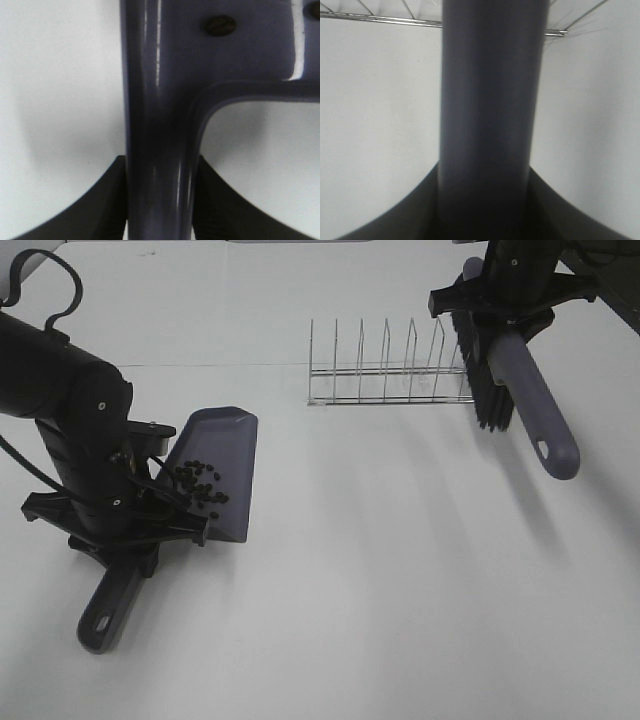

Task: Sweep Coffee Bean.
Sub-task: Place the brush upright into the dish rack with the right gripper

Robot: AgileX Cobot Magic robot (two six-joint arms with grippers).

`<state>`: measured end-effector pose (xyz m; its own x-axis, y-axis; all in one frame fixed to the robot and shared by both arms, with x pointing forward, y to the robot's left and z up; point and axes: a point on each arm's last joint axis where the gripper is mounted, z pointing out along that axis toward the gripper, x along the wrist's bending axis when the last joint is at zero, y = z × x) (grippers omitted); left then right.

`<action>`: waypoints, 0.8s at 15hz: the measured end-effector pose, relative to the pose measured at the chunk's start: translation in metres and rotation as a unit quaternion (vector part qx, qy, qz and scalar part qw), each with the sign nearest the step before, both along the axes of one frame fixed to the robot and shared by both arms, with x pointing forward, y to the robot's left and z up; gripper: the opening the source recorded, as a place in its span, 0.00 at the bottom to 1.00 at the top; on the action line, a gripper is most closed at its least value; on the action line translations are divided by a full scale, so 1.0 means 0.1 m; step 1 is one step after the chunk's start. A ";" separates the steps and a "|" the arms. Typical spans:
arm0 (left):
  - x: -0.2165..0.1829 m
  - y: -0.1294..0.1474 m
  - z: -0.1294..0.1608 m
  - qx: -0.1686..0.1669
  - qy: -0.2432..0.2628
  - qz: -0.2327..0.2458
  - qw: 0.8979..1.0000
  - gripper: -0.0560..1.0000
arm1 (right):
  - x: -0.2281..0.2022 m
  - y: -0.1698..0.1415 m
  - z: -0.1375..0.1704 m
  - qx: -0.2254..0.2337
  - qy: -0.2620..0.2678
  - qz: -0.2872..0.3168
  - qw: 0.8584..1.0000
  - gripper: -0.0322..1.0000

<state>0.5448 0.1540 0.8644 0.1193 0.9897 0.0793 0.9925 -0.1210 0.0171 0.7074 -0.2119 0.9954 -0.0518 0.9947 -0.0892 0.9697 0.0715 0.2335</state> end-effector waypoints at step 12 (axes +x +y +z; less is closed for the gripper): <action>0.00 0.00 0.00 0.000 0.000 0.000 1.000 0.38 | -0.28 -0.04 -0.51 -0.010 0.096 -0.019 0.995 0.32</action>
<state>0.5447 0.1539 0.8644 0.1185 0.9898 0.0787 0.9926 -0.1202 0.0169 0.6793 -0.2164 0.9442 -0.0312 0.9944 -0.1006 0.9985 0.0356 0.0420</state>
